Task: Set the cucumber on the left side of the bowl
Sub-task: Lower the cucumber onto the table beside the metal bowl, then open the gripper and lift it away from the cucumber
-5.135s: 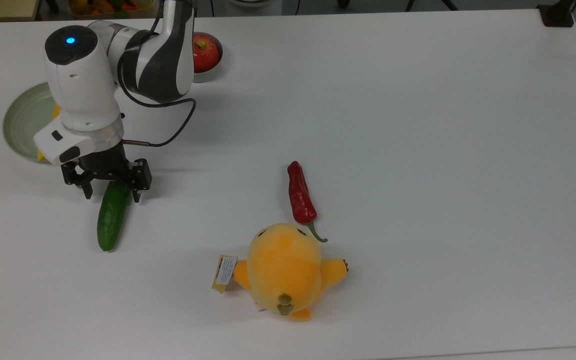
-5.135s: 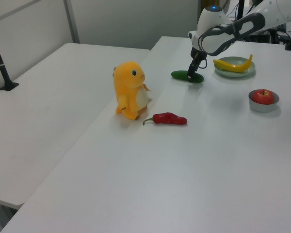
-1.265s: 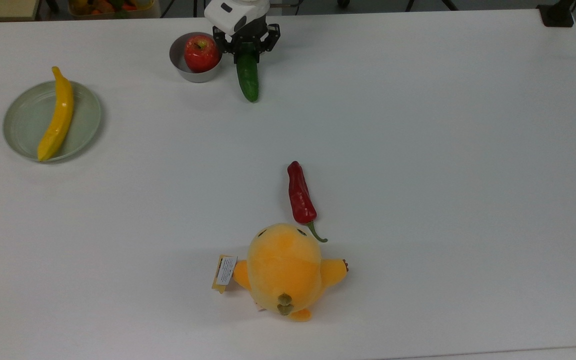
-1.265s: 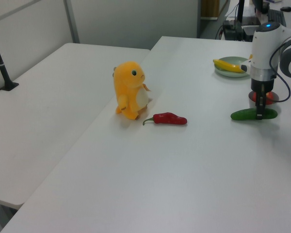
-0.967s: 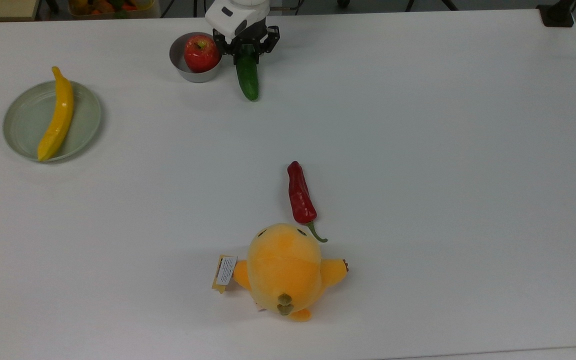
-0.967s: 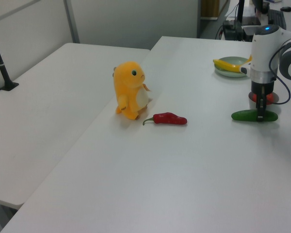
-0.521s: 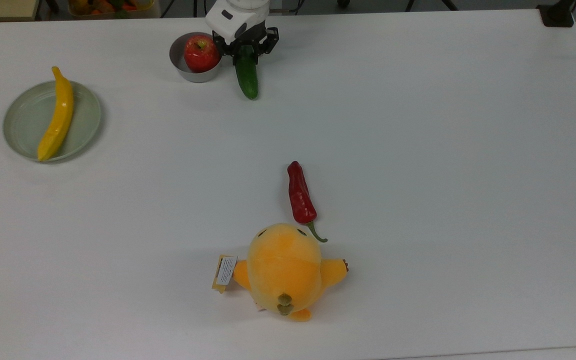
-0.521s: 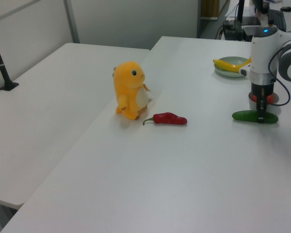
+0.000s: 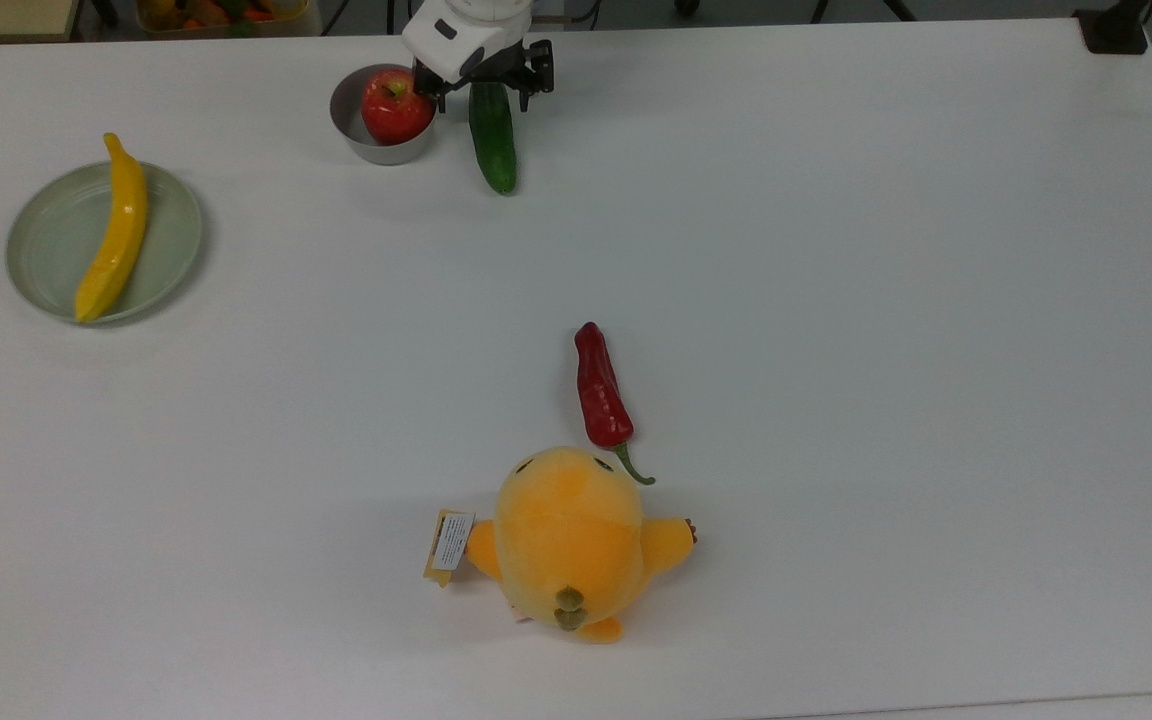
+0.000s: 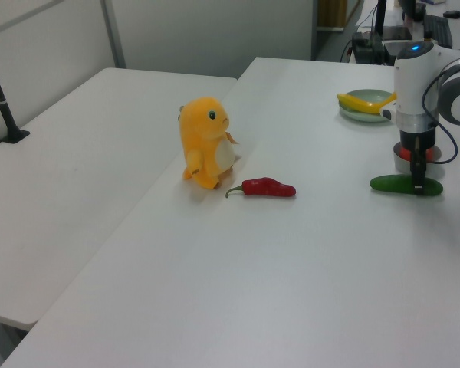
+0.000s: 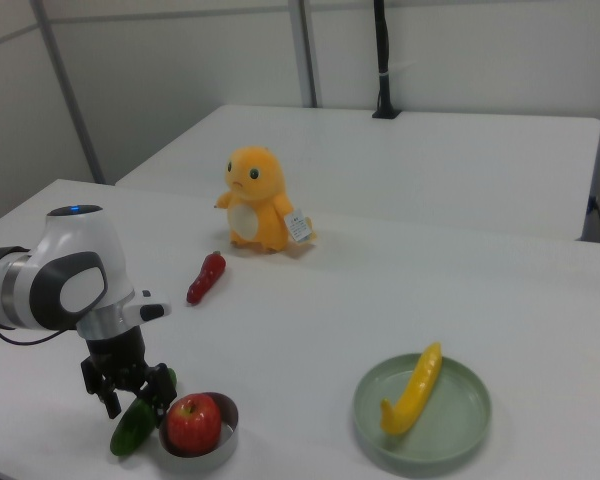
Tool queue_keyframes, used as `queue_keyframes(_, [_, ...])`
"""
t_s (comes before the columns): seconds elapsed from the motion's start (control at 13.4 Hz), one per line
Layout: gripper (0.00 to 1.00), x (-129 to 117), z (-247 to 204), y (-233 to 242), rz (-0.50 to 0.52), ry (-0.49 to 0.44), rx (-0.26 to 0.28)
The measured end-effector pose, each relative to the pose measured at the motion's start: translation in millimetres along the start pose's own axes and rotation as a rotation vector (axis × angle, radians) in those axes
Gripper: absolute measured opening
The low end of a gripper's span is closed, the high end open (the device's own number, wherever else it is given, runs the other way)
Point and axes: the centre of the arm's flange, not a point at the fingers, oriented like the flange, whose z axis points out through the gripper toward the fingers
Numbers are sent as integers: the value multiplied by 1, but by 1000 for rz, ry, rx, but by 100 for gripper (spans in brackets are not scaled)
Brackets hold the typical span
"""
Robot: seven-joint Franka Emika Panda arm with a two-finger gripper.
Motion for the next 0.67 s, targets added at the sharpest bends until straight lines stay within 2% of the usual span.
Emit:
queue_keyframes(0.37, [100, 19, -50, 5, 54, -4, -6])
queue_keyframes(0.67, [100, 39, -153, -6, 93, 28, 80])
